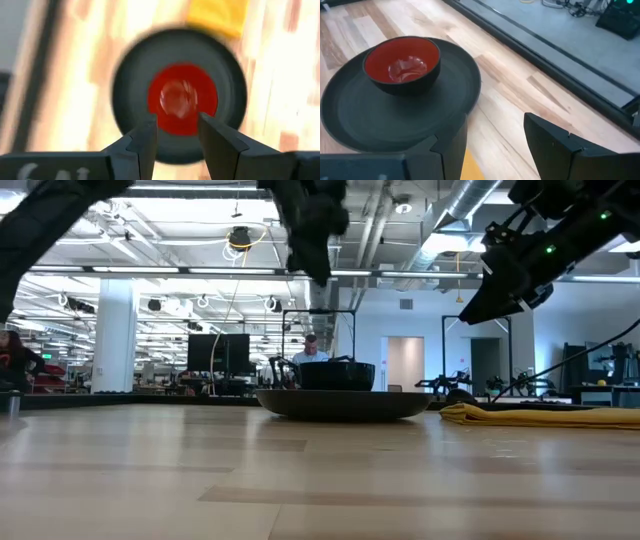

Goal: Set table place
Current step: Put the blue fork beside the black plate

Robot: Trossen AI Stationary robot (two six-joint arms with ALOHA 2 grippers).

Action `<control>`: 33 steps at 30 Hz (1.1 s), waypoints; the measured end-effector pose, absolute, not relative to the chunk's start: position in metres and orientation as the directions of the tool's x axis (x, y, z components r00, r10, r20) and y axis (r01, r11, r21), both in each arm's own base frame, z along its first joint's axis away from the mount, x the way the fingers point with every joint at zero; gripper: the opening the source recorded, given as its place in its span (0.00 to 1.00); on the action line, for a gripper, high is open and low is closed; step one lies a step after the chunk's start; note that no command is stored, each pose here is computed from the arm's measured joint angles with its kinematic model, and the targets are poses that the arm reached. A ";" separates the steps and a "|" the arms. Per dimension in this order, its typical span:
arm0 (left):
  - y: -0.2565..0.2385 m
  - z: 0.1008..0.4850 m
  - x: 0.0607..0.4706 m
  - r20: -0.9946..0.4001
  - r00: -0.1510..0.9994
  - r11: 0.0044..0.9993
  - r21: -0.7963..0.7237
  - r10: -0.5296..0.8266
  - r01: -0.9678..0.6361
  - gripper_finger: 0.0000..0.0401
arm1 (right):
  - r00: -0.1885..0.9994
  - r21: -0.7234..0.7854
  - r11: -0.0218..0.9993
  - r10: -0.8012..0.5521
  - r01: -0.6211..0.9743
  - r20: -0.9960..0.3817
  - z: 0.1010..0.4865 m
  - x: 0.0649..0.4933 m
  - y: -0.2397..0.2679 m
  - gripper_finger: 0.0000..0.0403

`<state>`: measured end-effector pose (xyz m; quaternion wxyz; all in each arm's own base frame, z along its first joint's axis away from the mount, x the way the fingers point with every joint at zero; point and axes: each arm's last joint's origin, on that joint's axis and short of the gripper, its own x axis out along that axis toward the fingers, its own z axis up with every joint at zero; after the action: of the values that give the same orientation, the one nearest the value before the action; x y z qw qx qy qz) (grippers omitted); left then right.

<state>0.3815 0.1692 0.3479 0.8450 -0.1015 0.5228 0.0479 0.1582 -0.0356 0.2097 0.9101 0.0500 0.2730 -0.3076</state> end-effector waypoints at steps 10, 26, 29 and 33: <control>0.124 0.402 0.304 -0.700 0.689 0.965 -0.002 0.185 -0.261 0.32 | 0.626 -0.066 0.793 -0.527 0.606 -0.575 0.205 0.154 -0.035 0.55; 0.032 0.297 0.183 -0.505 0.862 0.946 -0.299 -0.043 -0.128 0.32 | 0.626 -0.028 0.778 -0.526 0.628 -0.575 0.205 0.154 -0.035 0.55; 0.018 0.279 0.173 -0.519 0.842 0.920 -0.385 -0.145 -0.079 0.32 | 0.627 -0.019 0.774 -0.527 0.633 -0.574 0.205 0.154 -0.035 0.55; 0.003 0.252 0.164 -0.562 0.787 0.878 -0.475 -0.253 -0.057 0.32 | 0.627 0.004 0.764 -0.527 0.645 -0.574 0.205 0.155 -0.035 0.55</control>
<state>0.1643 0.0026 0.2523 0.9141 -0.2409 0.3216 -0.0538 0.1545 -0.0350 0.2049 0.8959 0.1048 0.2819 -0.3269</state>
